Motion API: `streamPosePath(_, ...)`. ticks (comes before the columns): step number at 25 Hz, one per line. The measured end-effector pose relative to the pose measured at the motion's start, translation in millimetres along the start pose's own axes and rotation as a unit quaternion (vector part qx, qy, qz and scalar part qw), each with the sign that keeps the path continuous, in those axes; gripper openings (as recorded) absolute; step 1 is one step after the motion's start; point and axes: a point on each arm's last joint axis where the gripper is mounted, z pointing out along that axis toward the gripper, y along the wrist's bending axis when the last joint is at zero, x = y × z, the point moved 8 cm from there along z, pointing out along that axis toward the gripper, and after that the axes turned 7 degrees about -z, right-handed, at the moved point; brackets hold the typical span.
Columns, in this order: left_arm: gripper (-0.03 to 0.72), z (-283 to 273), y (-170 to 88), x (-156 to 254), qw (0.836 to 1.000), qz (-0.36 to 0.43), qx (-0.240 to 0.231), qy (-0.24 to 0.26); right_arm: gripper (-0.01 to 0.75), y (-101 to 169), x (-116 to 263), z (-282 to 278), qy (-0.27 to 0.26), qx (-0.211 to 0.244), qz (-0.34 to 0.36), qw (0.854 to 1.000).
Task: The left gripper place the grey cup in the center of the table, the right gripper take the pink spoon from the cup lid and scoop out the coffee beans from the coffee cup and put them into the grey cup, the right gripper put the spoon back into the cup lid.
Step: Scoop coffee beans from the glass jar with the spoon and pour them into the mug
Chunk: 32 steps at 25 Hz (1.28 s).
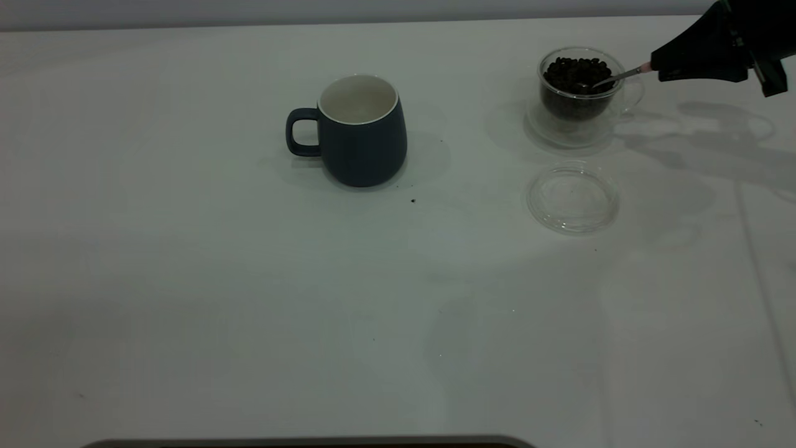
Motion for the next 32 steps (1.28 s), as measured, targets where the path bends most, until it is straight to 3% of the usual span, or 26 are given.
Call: streamPosePath(32, 0.567, 0, 0, 0, 1.000, 0.000, 0.000, 0.000, 0.096, 1, -3, -28, -0.012, -0.071, 0.056, 0.996)
